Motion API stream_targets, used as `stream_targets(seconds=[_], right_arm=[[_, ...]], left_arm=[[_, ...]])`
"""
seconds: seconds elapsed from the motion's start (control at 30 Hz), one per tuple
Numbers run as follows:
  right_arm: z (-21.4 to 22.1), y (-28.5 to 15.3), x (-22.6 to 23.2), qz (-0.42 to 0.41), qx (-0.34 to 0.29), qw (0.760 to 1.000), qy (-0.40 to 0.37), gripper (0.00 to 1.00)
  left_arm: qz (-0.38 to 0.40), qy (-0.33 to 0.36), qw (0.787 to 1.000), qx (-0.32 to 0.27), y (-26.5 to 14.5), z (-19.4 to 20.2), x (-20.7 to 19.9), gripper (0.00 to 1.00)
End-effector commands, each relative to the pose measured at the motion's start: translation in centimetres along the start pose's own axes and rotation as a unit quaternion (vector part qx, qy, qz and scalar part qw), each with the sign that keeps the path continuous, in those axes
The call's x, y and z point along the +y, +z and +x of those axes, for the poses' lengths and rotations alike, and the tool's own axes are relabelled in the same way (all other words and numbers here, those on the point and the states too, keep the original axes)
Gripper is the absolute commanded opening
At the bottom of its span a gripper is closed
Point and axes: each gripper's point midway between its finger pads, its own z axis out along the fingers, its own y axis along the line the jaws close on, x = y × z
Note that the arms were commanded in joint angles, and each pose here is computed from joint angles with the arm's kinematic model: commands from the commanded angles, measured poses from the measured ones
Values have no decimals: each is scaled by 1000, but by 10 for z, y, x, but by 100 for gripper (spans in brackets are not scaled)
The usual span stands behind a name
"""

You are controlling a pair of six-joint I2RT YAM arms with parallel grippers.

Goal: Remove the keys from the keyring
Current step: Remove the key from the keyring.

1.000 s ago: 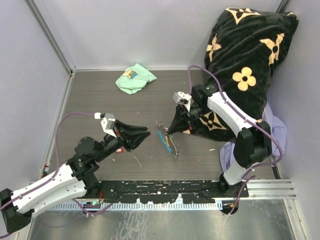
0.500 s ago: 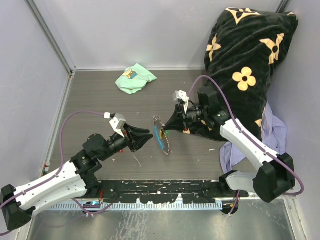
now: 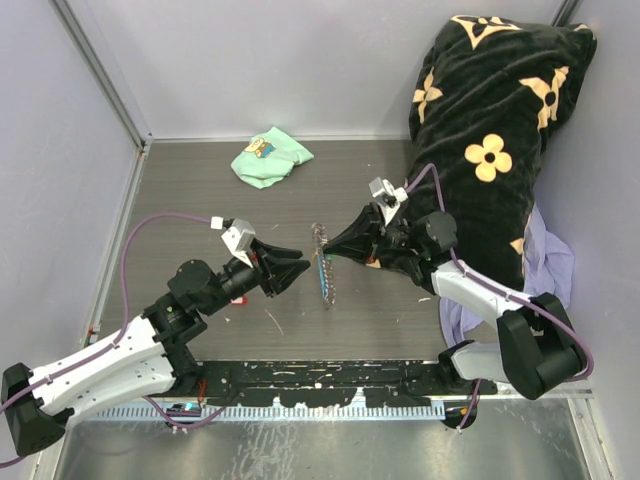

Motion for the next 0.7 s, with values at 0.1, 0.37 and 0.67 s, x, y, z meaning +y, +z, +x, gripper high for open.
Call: stream_targets(seconds=[0.1,0.37,0.67], right_arm=[[-44,-6,39,-25,-111,990,-88,1],[-52,-10,45,-21,-152,985,-74,1],[-51,-11,53,-36,-150,986,-70,1]], left_arm=[[33,2,999,-40,6,-51,-25,35],[62,-16,998,-17,10,-49,-38,34],[80,-44,996,-15,13,-54,-24,37]])
